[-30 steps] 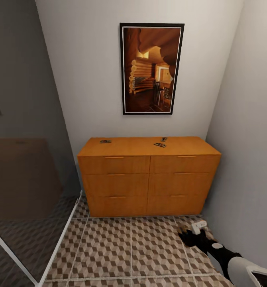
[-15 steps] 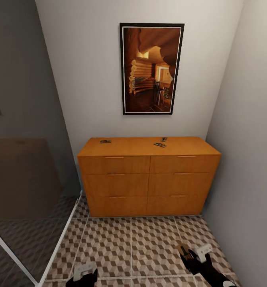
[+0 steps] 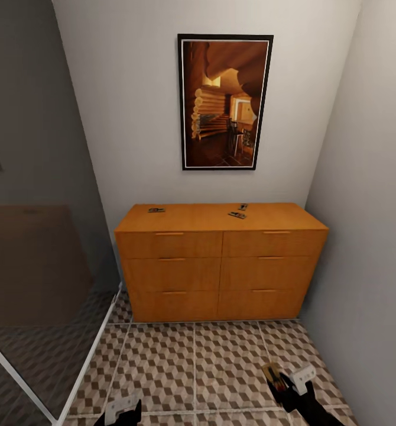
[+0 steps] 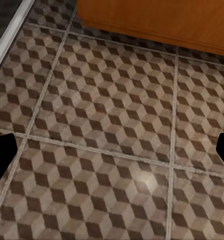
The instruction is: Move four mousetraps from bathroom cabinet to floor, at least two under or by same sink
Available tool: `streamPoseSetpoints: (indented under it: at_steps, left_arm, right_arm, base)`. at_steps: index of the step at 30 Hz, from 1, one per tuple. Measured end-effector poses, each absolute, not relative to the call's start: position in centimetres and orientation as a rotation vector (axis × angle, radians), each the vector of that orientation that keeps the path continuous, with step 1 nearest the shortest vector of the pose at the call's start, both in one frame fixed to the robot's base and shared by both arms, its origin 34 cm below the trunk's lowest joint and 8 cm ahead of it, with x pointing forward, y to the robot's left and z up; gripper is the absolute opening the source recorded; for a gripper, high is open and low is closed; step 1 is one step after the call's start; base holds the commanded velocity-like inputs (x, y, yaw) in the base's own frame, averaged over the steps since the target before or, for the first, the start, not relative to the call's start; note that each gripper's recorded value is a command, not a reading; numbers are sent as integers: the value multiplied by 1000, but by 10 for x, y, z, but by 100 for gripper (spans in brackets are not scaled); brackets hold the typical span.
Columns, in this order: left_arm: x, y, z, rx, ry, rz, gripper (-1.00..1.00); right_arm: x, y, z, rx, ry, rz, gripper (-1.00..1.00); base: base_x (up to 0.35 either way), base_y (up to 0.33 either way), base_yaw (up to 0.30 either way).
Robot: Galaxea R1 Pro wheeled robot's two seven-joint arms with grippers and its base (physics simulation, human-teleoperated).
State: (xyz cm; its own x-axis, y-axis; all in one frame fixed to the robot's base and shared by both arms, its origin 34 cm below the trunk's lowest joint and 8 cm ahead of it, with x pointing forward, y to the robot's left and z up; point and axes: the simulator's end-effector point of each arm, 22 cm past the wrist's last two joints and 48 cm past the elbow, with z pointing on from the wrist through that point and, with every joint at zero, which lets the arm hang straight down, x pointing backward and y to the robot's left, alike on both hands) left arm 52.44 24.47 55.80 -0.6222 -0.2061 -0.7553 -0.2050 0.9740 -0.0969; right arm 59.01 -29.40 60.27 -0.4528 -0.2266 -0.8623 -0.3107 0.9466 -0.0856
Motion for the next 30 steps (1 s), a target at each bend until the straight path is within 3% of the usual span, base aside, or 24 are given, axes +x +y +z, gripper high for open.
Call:
streamPoseSetpoints:
  at_steps: [30]
  left_arm:
    - [516, 245, 552, -288, 2274, 4, 100]
  right_arm:
    - [582, -294, 597, -380, 2071, 105, -100]
  base:
    - [0, 0, 0]
